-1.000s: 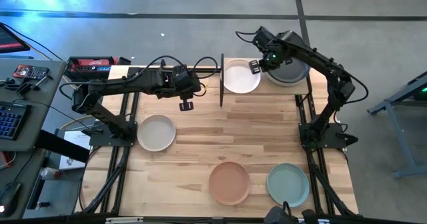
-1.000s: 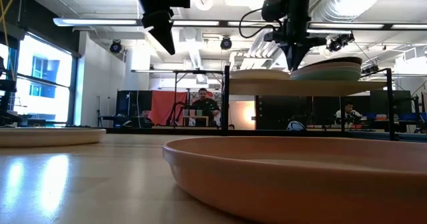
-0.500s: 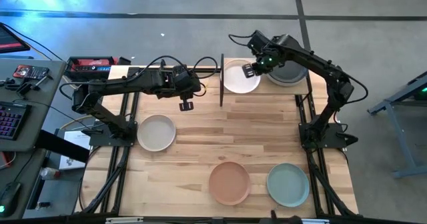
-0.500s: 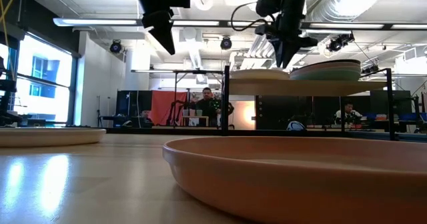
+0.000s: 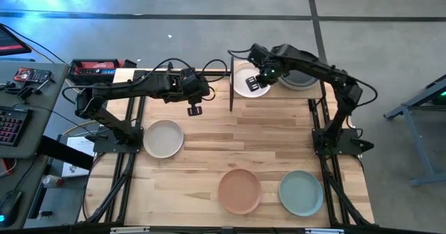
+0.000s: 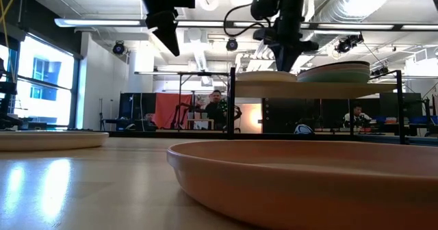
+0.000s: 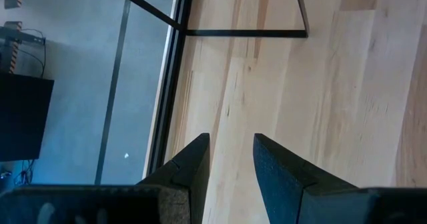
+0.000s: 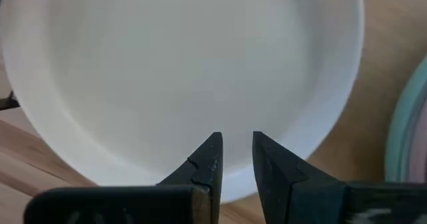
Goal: Place and stack plates onto a shelf
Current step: Put the white plate on the shelf
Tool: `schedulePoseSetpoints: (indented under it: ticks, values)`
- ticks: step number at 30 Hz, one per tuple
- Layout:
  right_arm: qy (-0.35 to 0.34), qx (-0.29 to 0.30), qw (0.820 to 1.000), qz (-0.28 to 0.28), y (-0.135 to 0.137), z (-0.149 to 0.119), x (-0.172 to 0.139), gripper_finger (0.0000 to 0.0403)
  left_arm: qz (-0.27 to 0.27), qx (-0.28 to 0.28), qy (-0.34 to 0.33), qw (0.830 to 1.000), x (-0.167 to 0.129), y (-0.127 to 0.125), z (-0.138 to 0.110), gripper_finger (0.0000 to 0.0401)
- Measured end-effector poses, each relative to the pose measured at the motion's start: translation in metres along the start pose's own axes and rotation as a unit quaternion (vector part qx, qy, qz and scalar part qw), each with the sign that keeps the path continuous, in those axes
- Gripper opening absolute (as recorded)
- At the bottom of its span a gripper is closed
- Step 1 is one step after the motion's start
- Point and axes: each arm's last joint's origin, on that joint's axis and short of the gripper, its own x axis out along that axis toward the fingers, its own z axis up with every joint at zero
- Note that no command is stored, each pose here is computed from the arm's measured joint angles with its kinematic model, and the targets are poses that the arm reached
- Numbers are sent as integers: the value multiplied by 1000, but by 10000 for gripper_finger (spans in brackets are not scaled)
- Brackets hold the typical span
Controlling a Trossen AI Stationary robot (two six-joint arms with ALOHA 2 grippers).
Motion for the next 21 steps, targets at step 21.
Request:
schedulePoseSetpoints:
  ticks: [21]
  values:
    - [26, 18, 997, -73, -15, 6, 15, 59, 0, -11, 0, 1000, 0, 0, 0, 106]
